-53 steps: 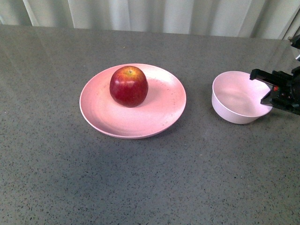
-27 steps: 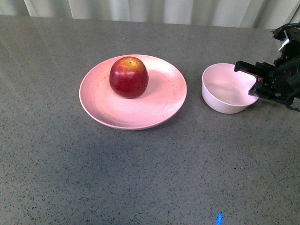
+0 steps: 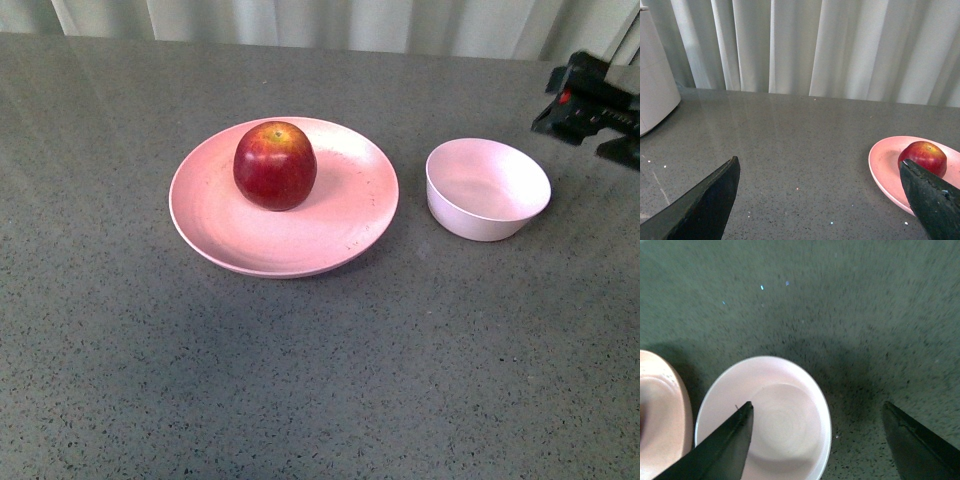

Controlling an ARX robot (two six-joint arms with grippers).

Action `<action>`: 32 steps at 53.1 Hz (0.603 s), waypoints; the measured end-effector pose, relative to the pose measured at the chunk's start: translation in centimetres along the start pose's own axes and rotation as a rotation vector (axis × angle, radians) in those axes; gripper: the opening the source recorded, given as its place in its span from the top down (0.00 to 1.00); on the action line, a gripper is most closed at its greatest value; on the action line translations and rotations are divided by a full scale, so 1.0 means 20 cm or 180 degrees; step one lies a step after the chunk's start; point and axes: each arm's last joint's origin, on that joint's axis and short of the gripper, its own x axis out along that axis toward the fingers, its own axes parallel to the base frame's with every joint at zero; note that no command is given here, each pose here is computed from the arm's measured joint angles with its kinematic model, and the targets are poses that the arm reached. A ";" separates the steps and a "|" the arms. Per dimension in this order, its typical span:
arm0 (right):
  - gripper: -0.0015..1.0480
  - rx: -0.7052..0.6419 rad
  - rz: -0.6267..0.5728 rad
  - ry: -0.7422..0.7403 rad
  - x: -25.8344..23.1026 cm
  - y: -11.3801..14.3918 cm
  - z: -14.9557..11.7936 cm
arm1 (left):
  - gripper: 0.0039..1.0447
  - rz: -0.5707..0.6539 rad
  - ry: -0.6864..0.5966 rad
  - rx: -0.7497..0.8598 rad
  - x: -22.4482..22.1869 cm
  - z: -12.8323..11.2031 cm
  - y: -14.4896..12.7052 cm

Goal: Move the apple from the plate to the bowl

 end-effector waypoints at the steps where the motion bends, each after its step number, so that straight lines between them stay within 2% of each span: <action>1: 0.25 -0.0014 0.0013 -0.0030 -0.01 0.00 0.00 | 0.08 0.0000 0.0000 0.0000 0.00 0.00 0.00; 4: 0.15 -0.0079 0.0095 -0.0202 -0.11 0.00 0.01 | 0.08 0.0000 0.0000 0.0000 0.00 0.00 0.00; 8: 0.07 -0.0109 0.0173 -0.0358 -0.20 -0.02 0.01 | 0.08 0.0000 0.0000 0.0000 0.00 0.00 0.00; 13: 0.09 -0.0125 0.0236 -0.0508 -0.33 -0.04 -0.03 | 0.08 0.0000 0.0000 0.0000 0.00 0.00 0.00; 20: 0.09 -0.0165 0.0176 -0.0565 -0.38 -0.06 -0.07 | 0.08 0.0000 -0.0001 0.0000 0.00 0.00 0.00; 23: 0.17 -0.0384 0.0009 -0.0976 -0.37 -0.08 -0.10 | 0.08 0.0000 0.0000 0.0000 0.00 0.00 0.00; 26: 0.30 -0.0680 -0.0080 -0.1462 -0.41 -0.11 -0.18 | 0.08 0.0000 0.0000 0.0000 0.00 0.00 0.00; 32: 0.52 -0.0888 -0.0032 -0.1855 -0.55 -0.14 -0.20 | 0.08 0.0000 0.0000 -0.0001 0.00 0.00 0.00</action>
